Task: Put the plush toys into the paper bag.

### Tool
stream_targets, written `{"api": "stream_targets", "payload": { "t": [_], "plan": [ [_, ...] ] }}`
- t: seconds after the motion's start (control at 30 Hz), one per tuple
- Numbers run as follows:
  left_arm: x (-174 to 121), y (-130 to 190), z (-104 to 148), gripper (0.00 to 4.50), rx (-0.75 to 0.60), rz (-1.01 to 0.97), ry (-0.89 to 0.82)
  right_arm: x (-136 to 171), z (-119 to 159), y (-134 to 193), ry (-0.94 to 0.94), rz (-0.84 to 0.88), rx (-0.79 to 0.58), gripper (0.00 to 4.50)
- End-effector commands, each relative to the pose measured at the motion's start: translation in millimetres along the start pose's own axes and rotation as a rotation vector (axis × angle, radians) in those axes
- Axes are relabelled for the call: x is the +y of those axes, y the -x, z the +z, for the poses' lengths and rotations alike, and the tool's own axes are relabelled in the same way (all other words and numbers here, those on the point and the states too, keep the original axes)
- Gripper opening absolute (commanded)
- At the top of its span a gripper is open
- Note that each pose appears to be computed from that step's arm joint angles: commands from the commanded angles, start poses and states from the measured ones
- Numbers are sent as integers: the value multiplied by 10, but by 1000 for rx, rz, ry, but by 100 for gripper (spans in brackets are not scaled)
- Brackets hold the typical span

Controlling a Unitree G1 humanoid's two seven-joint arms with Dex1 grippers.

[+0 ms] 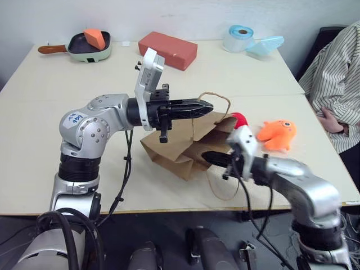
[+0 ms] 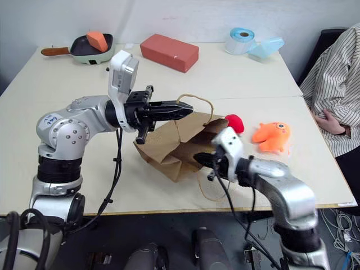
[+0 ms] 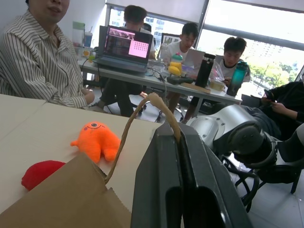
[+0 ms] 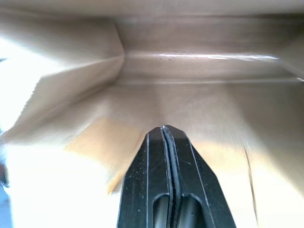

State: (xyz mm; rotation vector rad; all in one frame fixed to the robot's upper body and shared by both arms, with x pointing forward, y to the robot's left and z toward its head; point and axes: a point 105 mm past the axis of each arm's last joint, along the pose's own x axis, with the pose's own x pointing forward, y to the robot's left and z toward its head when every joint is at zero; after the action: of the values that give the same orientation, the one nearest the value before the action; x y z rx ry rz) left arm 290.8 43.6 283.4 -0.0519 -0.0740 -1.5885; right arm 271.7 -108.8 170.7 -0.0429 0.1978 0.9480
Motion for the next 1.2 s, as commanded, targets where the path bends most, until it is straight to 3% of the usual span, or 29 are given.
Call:
{"api": "stream_targets", "payload": {
  "t": [0.03,0.13,0.23,0.47,0.5,0.63,0.67,0.73,0.93,1.0,1.1,1.2],
  "plan": [
    [-79,-1,50,0,14,-26,-52,-143,227,480,-65,-144,-112,19],
    [-87,-8,35,0,18,-31,-52,-753,210,1050,-216,-518,-184,91],
    [-90,-18,38,0,18,-33,-54,-1157,92,1291,-322,-750,-202,194],
    [-89,-24,55,0,22,-33,-63,-1709,-144,1101,-410,-935,-175,433],
    [-88,-23,58,0,22,-32,-63,-1748,-162,1057,-418,-938,-176,448],
    [-93,-32,64,0,20,-30,-67,-1935,-378,899,-487,-948,-143,448],
    [-95,-35,69,0,19,-30,-69,-1961,-401,890,-499,-949,-148,428],
    [-96,-31,79,0,17,-26,-73,-1975,-401,878,-523,-934,-183,382],
    [-72,7,85,0,15,-6,-75,-1796,-144,1031,-436,-852,-277,179],
    [-65,7,83,0,16,-4,-75,-1643,-15,1110,-392,-779,-305,116],
    [-59,9,80,0,20,-5,-75,-1179,295,1128,-309,-534,-363,39],
    [-55,6,71,0,28,-14,-76,-596,527,1008,-276,-237,-374,20]
  ]
}}
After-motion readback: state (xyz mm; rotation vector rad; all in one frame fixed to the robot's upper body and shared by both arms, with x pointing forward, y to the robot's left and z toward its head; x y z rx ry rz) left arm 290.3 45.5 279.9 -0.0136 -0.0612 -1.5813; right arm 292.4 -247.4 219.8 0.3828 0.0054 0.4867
